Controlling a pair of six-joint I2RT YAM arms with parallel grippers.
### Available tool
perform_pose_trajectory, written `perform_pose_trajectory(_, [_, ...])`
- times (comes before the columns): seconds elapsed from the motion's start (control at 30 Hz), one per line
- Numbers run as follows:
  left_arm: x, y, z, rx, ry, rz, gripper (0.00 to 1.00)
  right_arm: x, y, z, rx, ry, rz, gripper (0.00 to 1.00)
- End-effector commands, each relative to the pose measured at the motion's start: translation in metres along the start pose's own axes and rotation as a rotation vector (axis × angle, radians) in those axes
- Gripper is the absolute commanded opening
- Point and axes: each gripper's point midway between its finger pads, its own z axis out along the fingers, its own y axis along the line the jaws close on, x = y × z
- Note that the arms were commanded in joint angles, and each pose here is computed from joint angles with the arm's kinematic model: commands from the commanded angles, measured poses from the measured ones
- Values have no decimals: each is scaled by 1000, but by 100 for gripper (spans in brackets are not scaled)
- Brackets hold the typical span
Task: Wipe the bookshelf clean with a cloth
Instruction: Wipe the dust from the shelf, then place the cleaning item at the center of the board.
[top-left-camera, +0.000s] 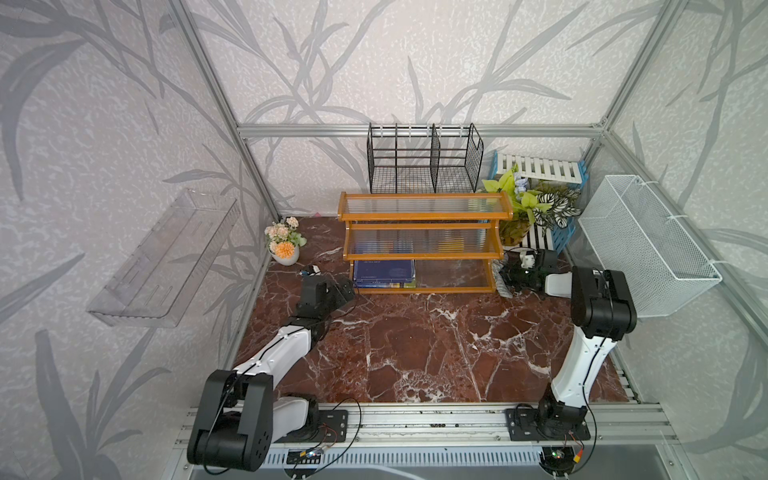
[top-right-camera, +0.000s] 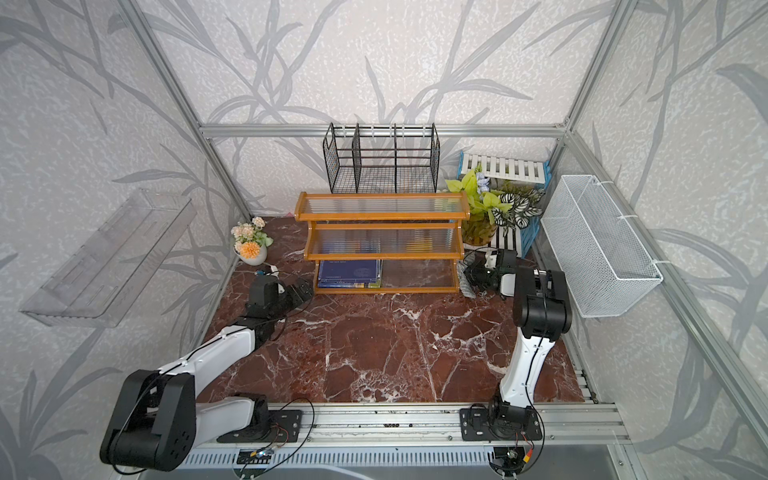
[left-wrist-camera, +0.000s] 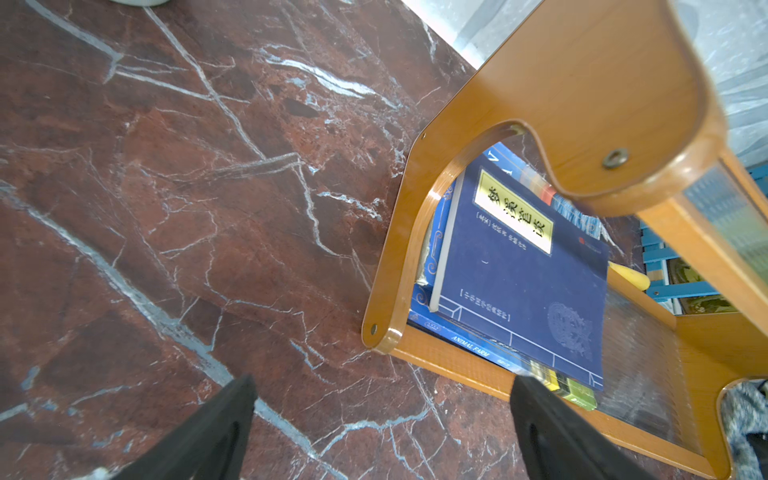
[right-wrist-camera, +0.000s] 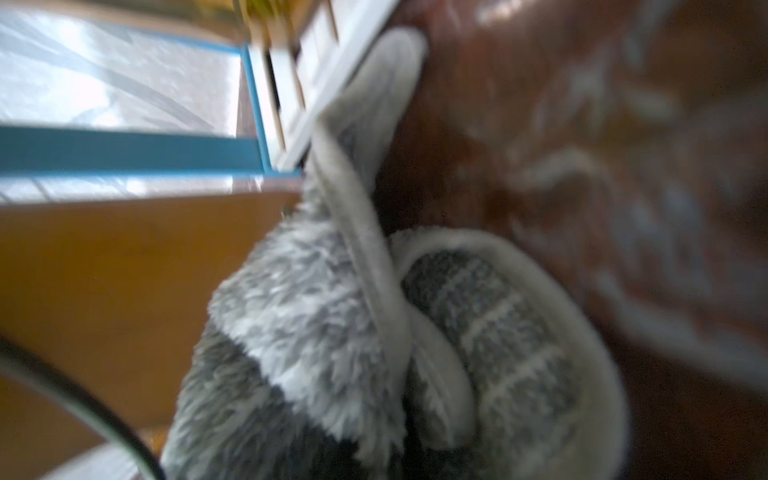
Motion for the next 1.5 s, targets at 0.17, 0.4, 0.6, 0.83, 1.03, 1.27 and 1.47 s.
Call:
perform_pose_trajectory(0.17, [0,-7,-12,47,4,-9,100,66,-15,-36,42,72,37,0])
perform_pose_trajectory(0.4, [15,-13,-15,87,45,2,100,103,-6,-71,55,12,-27,0])
perform_pose_trajectory(0.6, [28,-28,-19,120,63,43,100,140,24,-83,113,-24,-236,0])
perform_pose_trajectory(0.83, [34,-31,-25,128,68,57,100,168,24,-88,114,-69,-307,0])
perform_pose_trajectory(1.03, [44,-46,-28,207,103,78,100,193,49,-81,23,-43,-391,0])
perform_pose_trajectory(1.27, [62,-71,-36,297,168,157,100,259,119,-59,-146,97,-695,0])
perform_pose_trajectory(1.47, [73,-76,-41,300,196,173,100,322,142,-14,-214,294,-781,2])
